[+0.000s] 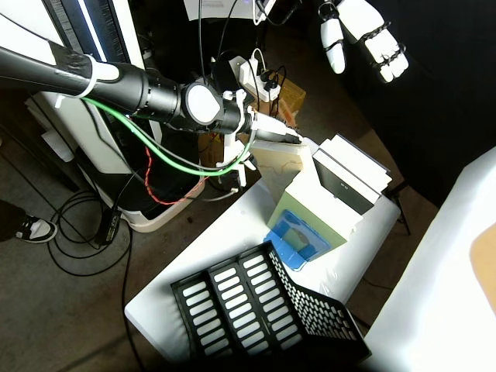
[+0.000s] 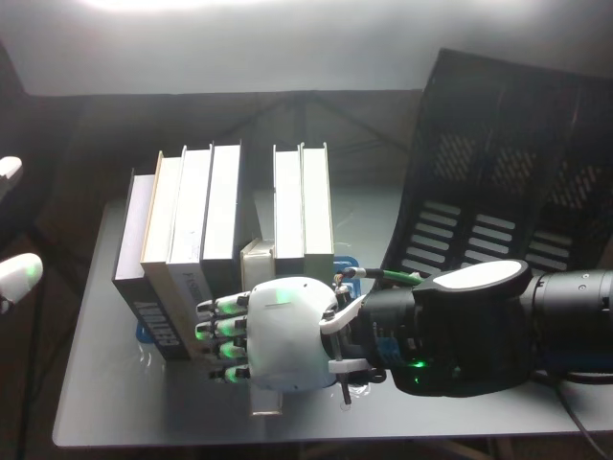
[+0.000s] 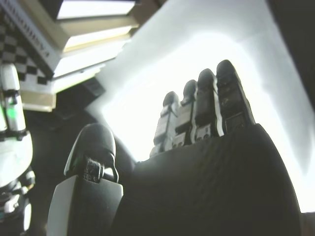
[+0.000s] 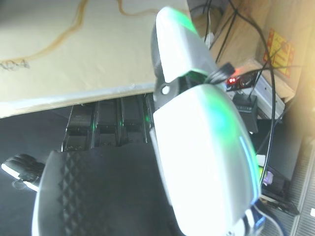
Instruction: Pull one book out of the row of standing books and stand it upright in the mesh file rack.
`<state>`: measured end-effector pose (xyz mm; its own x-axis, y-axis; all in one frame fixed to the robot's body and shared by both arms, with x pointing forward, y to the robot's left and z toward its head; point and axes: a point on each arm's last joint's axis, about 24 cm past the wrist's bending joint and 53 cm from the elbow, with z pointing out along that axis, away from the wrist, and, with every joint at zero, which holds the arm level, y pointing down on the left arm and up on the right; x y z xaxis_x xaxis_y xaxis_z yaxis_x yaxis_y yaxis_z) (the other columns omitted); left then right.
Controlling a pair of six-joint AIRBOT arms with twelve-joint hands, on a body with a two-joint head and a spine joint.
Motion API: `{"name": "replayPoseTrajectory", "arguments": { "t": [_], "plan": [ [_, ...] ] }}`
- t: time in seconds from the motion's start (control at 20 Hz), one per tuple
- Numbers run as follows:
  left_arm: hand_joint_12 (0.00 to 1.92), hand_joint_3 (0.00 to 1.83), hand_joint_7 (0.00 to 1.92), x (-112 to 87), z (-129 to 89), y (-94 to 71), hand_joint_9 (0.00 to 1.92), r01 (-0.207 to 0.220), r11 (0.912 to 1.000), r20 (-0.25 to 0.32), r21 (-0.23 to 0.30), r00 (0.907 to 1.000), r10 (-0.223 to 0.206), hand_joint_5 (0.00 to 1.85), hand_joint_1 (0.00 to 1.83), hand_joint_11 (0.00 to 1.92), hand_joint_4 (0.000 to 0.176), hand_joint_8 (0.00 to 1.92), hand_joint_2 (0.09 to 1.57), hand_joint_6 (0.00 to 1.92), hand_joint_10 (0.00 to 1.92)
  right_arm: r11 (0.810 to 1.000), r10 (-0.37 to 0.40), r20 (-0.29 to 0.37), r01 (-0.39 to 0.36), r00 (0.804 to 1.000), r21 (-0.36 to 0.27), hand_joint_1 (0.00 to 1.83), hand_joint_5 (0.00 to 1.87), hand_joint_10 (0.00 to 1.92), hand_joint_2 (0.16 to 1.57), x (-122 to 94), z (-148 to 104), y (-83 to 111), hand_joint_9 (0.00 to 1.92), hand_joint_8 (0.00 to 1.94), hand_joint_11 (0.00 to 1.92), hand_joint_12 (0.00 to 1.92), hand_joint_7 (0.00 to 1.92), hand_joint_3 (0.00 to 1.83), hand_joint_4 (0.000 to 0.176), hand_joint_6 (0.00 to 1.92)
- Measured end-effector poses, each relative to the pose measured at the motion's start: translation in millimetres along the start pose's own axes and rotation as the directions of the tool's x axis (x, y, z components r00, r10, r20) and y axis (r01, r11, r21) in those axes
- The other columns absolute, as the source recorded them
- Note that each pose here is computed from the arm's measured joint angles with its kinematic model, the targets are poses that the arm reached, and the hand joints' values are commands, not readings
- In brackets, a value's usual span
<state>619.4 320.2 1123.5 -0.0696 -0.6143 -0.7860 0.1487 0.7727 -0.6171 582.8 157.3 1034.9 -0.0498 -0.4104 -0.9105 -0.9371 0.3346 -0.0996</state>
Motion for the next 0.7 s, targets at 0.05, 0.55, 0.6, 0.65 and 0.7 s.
{"name": "replayPoseTrajectory", "arguments": {
  "t": [0.05,0.55,0.6,0.65,0.7],
  "plan": [
    [0.00,0.00,0.00,0.7,0,-1.4,0.00,-0.002,1.0000,-0.003,0.006,1.0000,0.002,0.00,0.00,0.00,0.084,0.00,1.39,0.00,0.00,1.000,0.000,0.001,0.000,1.000,-0.003,1.15,0.16,0.00,1.23,0,-1,1.5,0.01,0.00,0.00,0.00,0.04,0.04,0.000,0.01],
    [0.00,0.00,0.00,-2.1,0,0.2,0.00,0.000,1.0000,0.007,-0.001,1.0000,0.000,0.03,0.00,0.00,0.055,0.00,1.36,0.01,0.00,1.000,-0.008,0.002,0.008,1.000,-0.008,1.21,0.15,0.00,0.98,1,-5,1.8,0.02,0.00,0.00,0.14,0.03,0.42,0.000,0.05],
    [0.00,0.00,0.00,-2.0,0,-0.2,0.00,0.000,1.0000,0.006,0.000,1.0000,0.000,0.03,0.00,0.00,0.054,0.00,1.37,0.01,0.00,1.000,0.001,0.000,-0.001,1.000,-0.004,1.26,0.60,0.07,1.05,2,-4,-0.1,0.32,0.04,0.00,0.95,0.42,0.01,0.000,0.03],
    [0.00,0.00,0.00,-2.2,0,0.1,0.00,0.000,1.0000,0.007,-0.001,1.0000,0.000,0.03,0.00,0.00,0.051,0.00,1.36,0.01,0.00,1.000,0.000,-0.002,0.000,1.000,0.003,1.27,0.77,0.15,1.07,3,-4,-4.3,0.49,0.08,0.00,1.34,0.63,0.00,0.000,0.06],
    [0.00,0.00,0.00,-2.6,0,0.7,0.00,0.001,1.0000,0.009,-0.004,1.0000,-0.001,0.03,0.00,0.00,0.052,0.00,1.36,0.01,0.00,1.000,0.009,0.009,-0.009,1.000,-0.003,1.16,0.80,0.47,1.16,1,-3,-4.8,0.66,0.18,0.00,1.66,0.81,0.00,0.000,0.99]
  ]
}}
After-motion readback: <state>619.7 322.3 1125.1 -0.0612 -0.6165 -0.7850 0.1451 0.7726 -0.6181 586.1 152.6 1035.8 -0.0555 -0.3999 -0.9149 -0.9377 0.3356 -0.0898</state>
